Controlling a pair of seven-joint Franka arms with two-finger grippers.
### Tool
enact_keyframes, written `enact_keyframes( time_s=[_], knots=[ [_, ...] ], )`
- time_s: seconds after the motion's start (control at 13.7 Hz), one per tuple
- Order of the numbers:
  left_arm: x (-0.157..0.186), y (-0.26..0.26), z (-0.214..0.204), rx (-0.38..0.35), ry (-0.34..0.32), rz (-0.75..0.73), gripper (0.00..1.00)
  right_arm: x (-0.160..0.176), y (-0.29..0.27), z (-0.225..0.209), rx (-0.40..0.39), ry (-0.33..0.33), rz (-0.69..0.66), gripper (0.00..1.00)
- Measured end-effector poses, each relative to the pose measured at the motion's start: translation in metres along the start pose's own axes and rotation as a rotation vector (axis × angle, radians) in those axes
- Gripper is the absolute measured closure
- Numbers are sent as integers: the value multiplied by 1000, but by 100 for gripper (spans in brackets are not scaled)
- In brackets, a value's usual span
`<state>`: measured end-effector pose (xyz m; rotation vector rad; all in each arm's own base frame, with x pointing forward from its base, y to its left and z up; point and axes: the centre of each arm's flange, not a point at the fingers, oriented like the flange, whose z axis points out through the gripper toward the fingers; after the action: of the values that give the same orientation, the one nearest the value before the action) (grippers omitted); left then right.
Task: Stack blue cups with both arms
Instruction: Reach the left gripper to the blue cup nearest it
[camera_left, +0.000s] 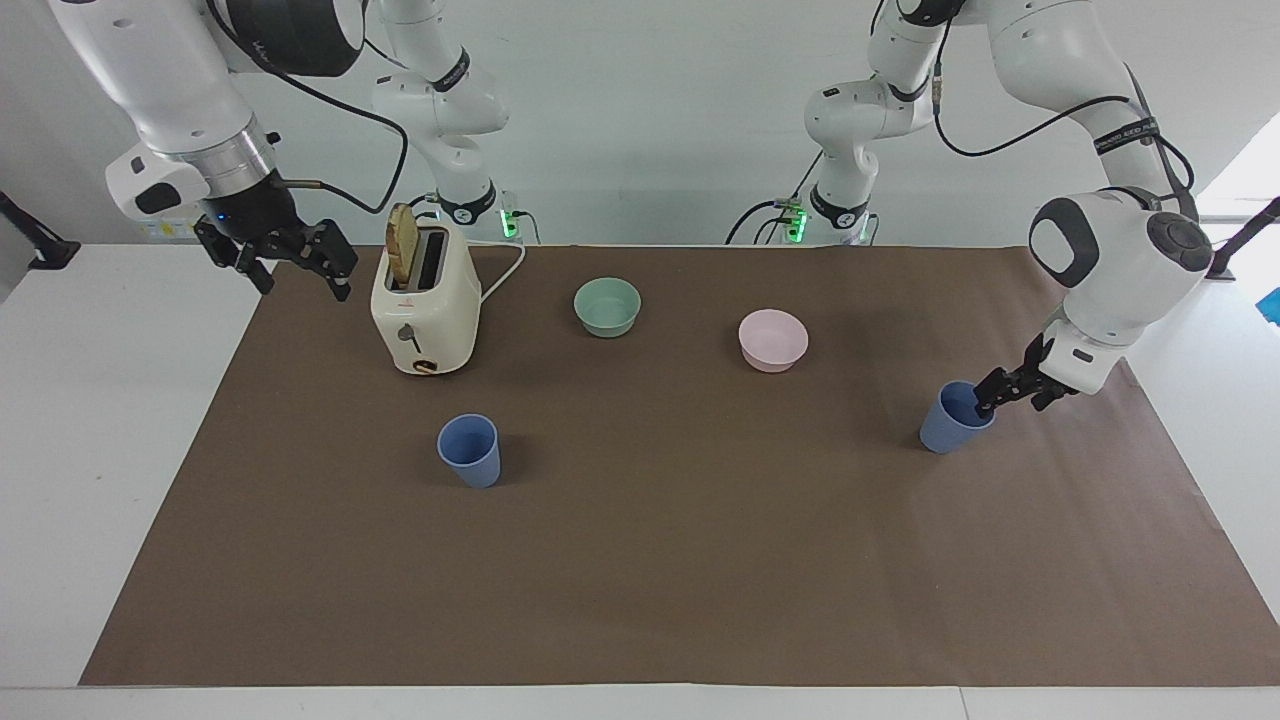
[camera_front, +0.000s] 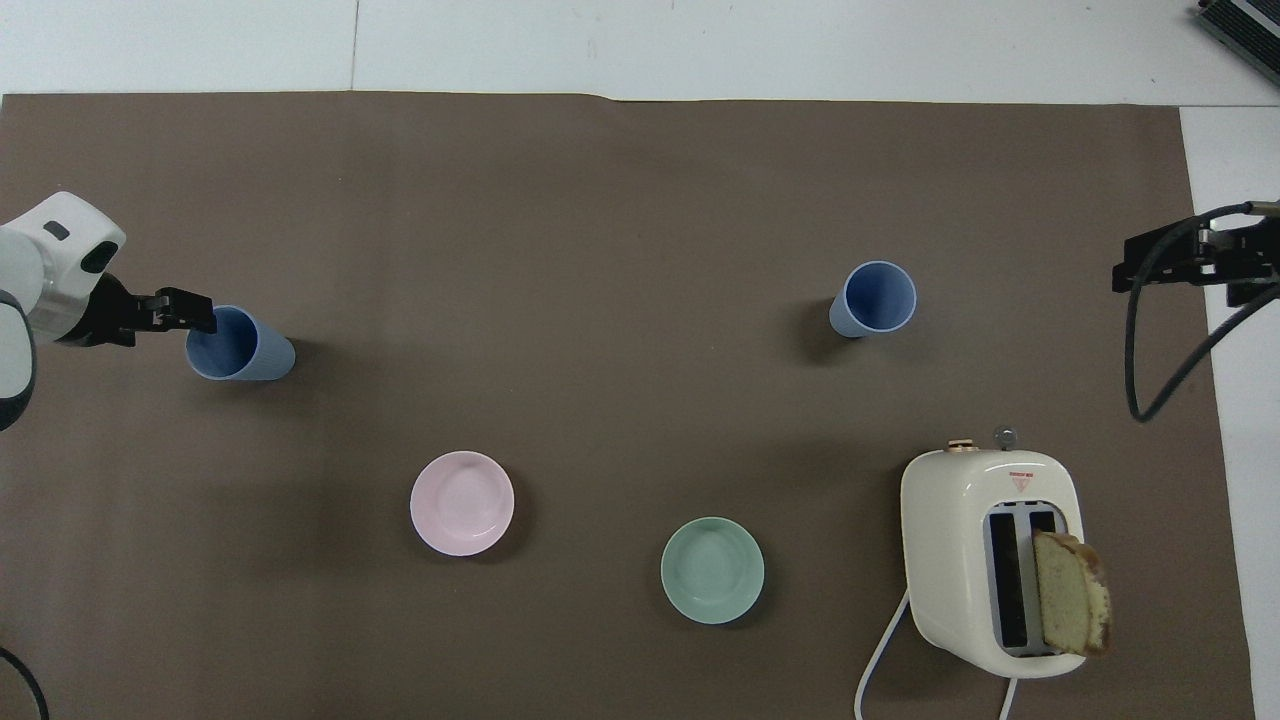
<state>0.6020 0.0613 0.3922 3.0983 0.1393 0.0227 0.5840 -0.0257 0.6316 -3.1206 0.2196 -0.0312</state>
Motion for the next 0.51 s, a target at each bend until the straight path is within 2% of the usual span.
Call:
enact_keyframes(
  time_s=[0.15, 0.22, 0.29, 0.51],
  knots=[
    [0, 2, 13, -1, -9, 2, 4, 0, 0, 0, 0, 0, 0, 0],
    [0, 3, 17, -2, -13, 4, 18, 0, 0, 0, 0, 0, 0, 0],
    [1, 4, 19, -2, -16, 5, 25, 0, 0, 0, 0, 0, 0, 0],
    [1, 4, 19, -2, -15, 5, 26, 0, 0, 0, 0, 0, 0, 0]
  ],
)
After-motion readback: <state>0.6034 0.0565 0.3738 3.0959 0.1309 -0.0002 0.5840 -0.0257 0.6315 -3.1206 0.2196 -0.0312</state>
